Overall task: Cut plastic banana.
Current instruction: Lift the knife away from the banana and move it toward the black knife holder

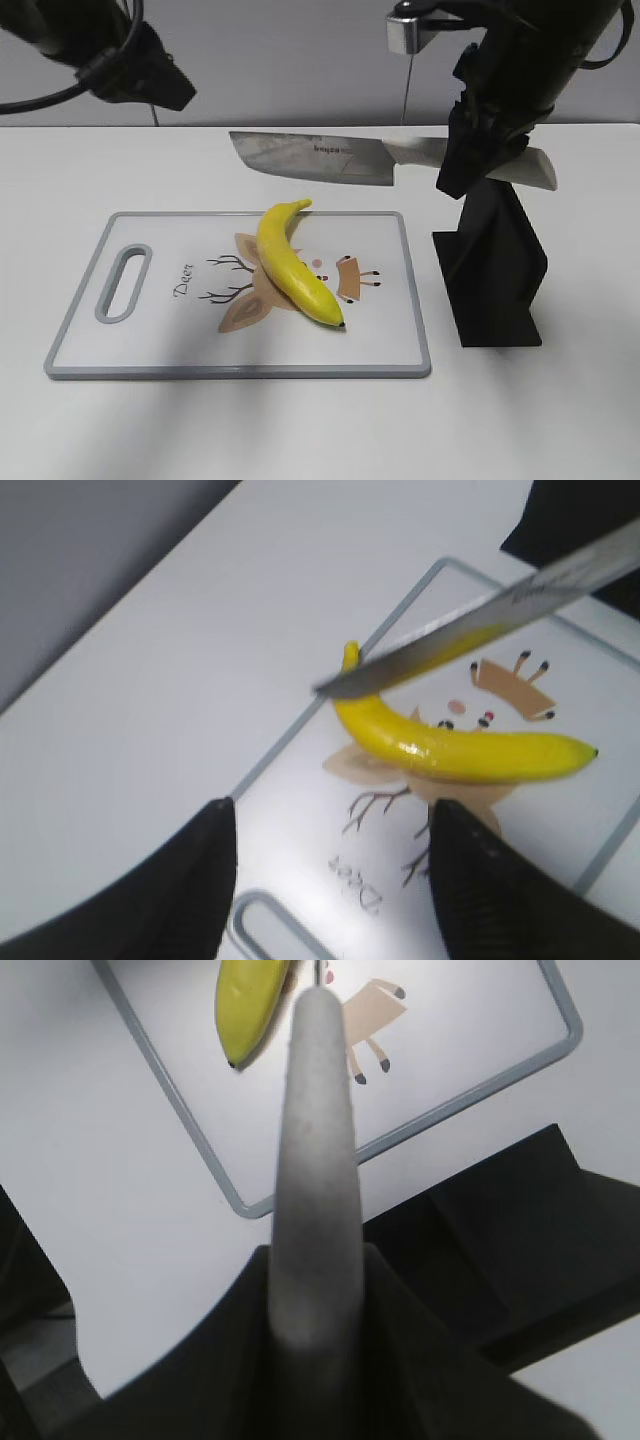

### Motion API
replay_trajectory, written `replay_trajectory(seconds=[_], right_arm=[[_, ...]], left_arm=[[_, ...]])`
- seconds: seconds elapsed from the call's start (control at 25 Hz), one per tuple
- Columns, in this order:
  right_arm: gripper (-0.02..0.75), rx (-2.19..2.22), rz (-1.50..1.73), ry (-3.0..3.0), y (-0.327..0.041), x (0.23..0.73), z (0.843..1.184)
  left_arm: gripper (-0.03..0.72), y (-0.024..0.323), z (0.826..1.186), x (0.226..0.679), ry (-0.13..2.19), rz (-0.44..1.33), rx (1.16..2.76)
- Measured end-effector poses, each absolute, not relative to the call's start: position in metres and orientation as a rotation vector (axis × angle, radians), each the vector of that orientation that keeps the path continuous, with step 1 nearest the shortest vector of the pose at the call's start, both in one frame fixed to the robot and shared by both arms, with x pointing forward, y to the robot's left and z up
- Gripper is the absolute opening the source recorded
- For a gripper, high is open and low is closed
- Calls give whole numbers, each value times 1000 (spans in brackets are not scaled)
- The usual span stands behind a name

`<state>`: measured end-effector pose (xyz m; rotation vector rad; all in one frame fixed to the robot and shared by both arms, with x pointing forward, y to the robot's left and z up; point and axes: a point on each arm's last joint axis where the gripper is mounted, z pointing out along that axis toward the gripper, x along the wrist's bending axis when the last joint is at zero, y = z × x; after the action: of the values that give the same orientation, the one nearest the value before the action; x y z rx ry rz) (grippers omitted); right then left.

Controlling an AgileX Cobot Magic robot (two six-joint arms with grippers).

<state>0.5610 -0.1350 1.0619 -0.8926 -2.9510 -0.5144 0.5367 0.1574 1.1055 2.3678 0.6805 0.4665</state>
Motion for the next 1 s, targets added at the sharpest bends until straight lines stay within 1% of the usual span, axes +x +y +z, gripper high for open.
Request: replay_trajectory(seconds=[0.16,0.32,0.48,0.6,0.8,1.0], right_arm=[[176,-1153,-511,-2888,-141,556,1076],[176,-1319,-493,-2872,-148,552,1086],[176,-1480,-439,-2859,-158,546,1086],[176,-1645,-478,-2795,-166,535,1083],[176,-1899,-637,-2631,-175,514,1086],[176,-2069,-663,-2466,-182,499,1084]], left_arm=[[591,174,1103,530,869,402,2436],[581,186,1102,522,1065,308,2465],[576,201,1098,518,1253,194,2468],[574,216,1096,517,1392,131,2446],[575,239,1103,515,1509,151,2377],[575,254,1110,489,1557,199,2326]])
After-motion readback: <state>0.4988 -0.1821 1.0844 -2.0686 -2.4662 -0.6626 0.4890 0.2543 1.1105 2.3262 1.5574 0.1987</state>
